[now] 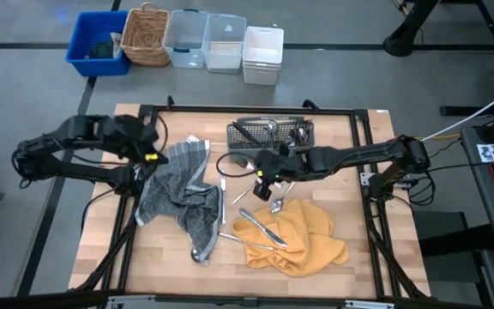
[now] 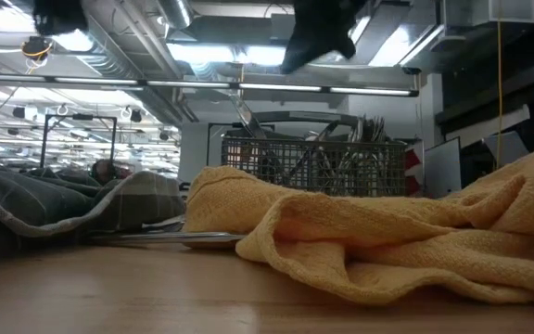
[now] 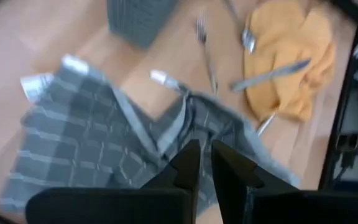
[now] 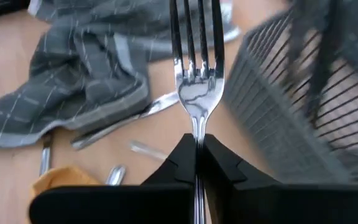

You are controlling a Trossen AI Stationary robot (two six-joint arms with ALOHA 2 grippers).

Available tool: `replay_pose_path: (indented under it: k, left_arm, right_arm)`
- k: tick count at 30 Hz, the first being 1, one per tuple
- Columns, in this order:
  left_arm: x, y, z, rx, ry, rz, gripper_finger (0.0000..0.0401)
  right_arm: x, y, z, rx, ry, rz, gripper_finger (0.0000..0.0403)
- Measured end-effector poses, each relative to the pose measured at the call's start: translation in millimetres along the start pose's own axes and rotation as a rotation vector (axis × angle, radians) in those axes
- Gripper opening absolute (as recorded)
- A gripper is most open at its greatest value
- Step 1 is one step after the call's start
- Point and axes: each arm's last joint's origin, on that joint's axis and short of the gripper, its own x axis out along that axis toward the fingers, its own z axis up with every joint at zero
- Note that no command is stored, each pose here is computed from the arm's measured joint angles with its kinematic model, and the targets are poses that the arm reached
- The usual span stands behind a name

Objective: Sort silverware
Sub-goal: Put the silver fork into the gray silverware basket

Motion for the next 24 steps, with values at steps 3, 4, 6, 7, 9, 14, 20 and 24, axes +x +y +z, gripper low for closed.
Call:
replay_pose_path:
  k: [3,4,6,7,9,14,20,24]
  left_arm:
    - [17.4,0.4,-10.0,0.022,0.076,-0.014,0.0031]
    - [24.6,-0.6,-12.6,0.033,0.101,-0.032,0.0031]
    - [38.3,-4.8,-16.4,0.057,0.132,-0.097,0.0031]
    - [45.6,-7.7,-18.3,0.071,0.145,-0.141,0.0031]
    - [59.1,-13.8,-22.8,0.106,0.173,-0.222,0.0031]
    - [83.6,-26.8,-32.3,0.181,0.185,-0.318,0.0031]
    - [99.5,-38.5,-40.4,0.232,0.2,-0.367,0.0031]
    - [105.1,-44.9,-41.4,0.254,0.203,-0.373,0.0031]
  right_arm:
    - [-16.7,-1.6,14.7,-0.035,-0.019,-0.05,0.0014]
    - [-21.9,-2.4,18.5,-0.04,-0.022,-0.066,0.0014]
    - [-32.3,-4.8,24.7,-0.048,-0.02,-0.109,0.0014]
    - [-37.3,-6.2,27.3,-0.053,-0.019,-0.135,0.0014]
    - [-47.5,-9.6,32.2,-0.063,-0.021,-0.197,0.0015]
    - [-67.0,-19.8,37.3,-0.098,-0.044,-0.394,0.0013]
    - [-92.6,-36.0,33.7,-0.057,-0.13,-0.621,0.0013]
    - [-116.8,-49.9,27.2,0.018,-0.191,-0.75,0.0013]
